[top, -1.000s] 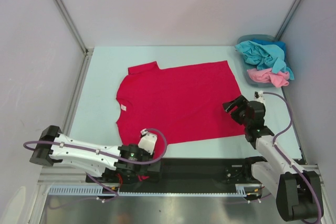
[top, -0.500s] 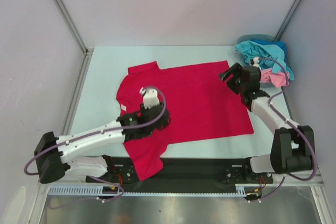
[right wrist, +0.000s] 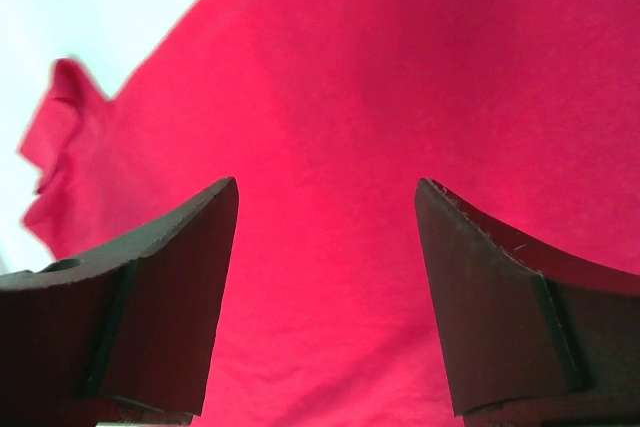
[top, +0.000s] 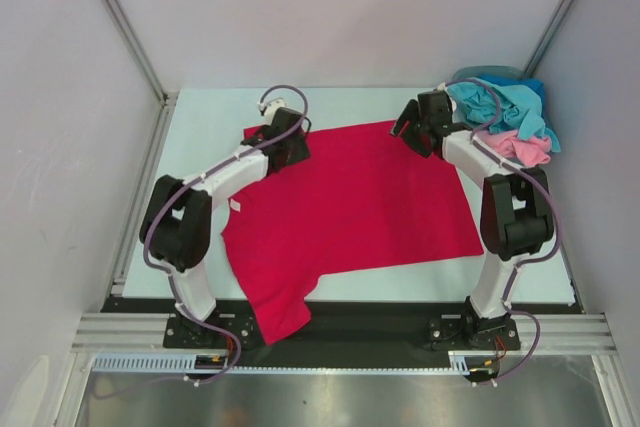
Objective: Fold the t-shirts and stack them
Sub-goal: Flatten the tshirt out
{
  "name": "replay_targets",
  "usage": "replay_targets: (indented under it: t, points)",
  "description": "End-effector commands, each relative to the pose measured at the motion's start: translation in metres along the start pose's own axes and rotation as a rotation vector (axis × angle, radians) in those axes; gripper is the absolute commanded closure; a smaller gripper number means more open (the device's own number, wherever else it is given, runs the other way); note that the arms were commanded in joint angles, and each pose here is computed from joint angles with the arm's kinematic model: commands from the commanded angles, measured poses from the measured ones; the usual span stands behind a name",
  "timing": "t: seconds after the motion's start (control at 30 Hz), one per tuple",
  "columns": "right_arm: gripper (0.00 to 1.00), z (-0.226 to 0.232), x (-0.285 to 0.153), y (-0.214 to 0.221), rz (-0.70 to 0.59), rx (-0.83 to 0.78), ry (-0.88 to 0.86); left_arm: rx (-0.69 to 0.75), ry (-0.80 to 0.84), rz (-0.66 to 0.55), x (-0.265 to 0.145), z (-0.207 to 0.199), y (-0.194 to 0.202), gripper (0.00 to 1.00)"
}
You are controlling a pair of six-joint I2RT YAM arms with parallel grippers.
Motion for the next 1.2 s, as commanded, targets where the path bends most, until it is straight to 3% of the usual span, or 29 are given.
replay_targets:
  t: [0.0,0.3,0.57,0.83,1.17]
  points:
    - [0.24,-0.008,-0.001,-0.027,-0.008,-0.048,0.065,-0.062,0.017,0.024,0.012,0.010,-0.037,0.45]
    - [0.24,-0.013,0.021,-0.034,0.004,-0.076,0.079,-0.110,-0.066,0.010,0.043,0.060,-0.091,0.46]
    - [0.24,-0.016,0.031,-0.011,0.036,-0.065,0.061,-0.103,-0.193,0.009,0.065,0.108,-0.106,0.46]
    - [0.24,-0.013,0.021,-0.019,0.012,-0.069,0.029,-0.111,-0.239,0.101,0.084,0.147,-0.114,0.45]
    - [0.24,-0.016,0.020,-0.016,0.003,-0.066,0.017,-0.044,-0.342,0.040,0.080,0.180,-0.142,0.45]
Point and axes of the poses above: each gripper's point midway between its finger pads, its own x axis out along the fingers, its own z axis along the line the jaws close on, y = z × x, the point moved 2 cm from there along -x, back along the fingers, and after that the axes turned 11 degrees about -x, right-handed, at the moved point
